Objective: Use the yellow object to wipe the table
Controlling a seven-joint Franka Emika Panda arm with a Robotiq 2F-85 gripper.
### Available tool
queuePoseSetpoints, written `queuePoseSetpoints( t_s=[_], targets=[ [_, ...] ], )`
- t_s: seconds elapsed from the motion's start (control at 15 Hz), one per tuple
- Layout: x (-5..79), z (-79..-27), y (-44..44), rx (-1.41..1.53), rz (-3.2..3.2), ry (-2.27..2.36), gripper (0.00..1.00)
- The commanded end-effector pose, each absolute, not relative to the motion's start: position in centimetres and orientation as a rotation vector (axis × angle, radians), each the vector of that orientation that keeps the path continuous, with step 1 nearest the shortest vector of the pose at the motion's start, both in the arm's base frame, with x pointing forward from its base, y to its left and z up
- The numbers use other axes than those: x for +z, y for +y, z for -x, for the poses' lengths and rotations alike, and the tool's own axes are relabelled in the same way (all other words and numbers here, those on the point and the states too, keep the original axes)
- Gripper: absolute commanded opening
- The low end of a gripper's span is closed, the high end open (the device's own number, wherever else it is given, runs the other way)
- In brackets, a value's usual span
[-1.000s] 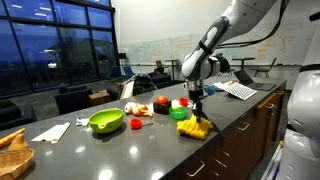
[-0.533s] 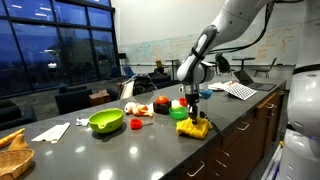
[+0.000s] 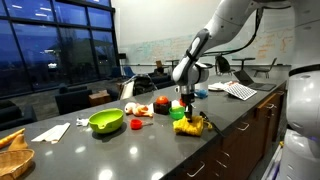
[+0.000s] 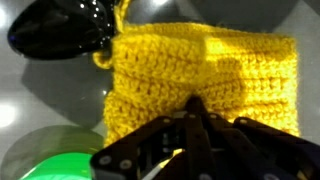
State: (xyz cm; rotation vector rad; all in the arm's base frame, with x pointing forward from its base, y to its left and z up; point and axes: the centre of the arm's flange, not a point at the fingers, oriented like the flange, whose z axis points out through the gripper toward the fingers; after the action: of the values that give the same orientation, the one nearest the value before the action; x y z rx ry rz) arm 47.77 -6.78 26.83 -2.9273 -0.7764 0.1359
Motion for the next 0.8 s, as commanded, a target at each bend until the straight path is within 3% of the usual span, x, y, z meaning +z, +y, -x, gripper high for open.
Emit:
queuePoseSetpoints(
  t_s=[0.0,0.73],
  targets=[
    [26.6,-50.8,-6.7,0.078,2.868,-0.836,0.0],
    [26.2,-58.5,-3.0,0.086,2.713,-0.963,0.0]
  ],
)
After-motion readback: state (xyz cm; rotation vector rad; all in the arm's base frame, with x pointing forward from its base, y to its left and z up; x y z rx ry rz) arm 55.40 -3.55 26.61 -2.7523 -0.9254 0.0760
